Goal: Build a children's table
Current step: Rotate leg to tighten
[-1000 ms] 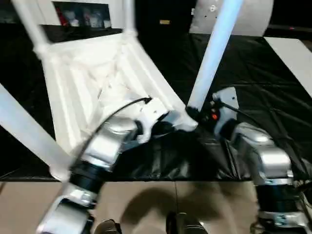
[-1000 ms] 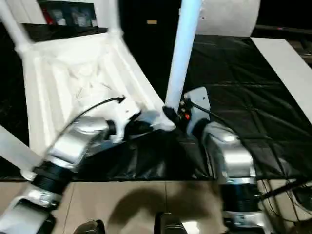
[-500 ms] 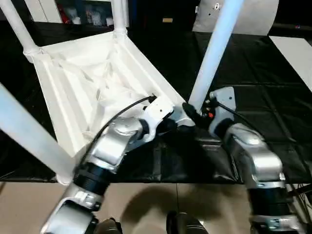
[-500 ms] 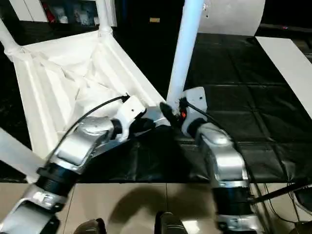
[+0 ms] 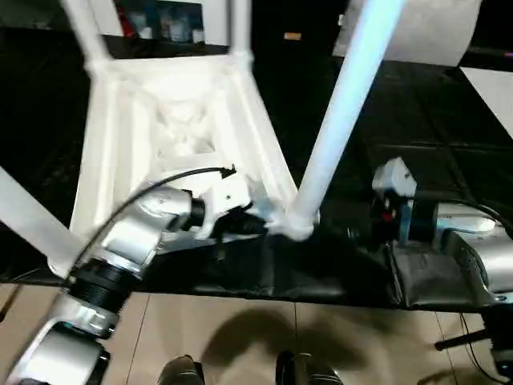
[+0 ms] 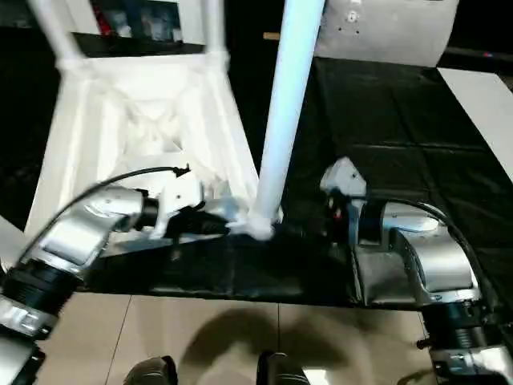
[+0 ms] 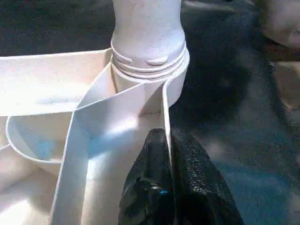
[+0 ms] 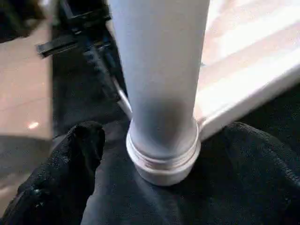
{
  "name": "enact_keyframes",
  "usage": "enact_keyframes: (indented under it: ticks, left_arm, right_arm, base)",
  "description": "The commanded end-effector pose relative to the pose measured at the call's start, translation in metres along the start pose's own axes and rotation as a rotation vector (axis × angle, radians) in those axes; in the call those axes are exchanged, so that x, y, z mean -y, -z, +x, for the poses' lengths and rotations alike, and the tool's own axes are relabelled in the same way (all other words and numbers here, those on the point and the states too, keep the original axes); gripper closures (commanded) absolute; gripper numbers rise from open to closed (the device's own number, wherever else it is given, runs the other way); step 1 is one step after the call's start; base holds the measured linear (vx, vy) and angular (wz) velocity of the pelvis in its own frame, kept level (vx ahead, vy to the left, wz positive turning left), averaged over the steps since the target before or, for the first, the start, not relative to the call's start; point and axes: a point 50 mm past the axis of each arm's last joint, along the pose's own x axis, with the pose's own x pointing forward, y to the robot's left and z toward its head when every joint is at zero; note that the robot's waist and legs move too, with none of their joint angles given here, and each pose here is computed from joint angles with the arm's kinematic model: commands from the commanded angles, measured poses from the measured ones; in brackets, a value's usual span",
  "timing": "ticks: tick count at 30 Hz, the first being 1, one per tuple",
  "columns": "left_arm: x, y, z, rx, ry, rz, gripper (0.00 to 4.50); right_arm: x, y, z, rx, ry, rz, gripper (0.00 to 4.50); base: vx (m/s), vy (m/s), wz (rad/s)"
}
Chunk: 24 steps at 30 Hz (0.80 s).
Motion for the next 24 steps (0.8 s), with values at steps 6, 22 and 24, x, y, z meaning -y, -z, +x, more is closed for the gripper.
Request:
enact_keyframes:
  ticks: [6, 22, 24]
  left_arm:
    - [0.014, -0.009, 0.01, -0.036, 0.262, 0.134, 4.5]
    - [0.01, -0.007, 0.008, -0.029, 0.288, 0.141, 4.5]
    - [0.009, -0.007, 0.008, -0.012, 0.267, 0.116, 4.5]
  right_arm:
    - [-0.006, -0.002, 0.004, -0.003, -0.236, 0.002, 0.47]
    - [-0.015, 0.001, 0.015, 0.008, -0.392, 0.053, 1.87]
    - [-0.016, -0.001, 0.017, 0.054, -0.376, 0.083, 2.13]
  base:
    - [0.0, 0.0, 0.0]
    - [0.0, 0.0, 0.0]
    - [0.0, 0.0, 0.0]
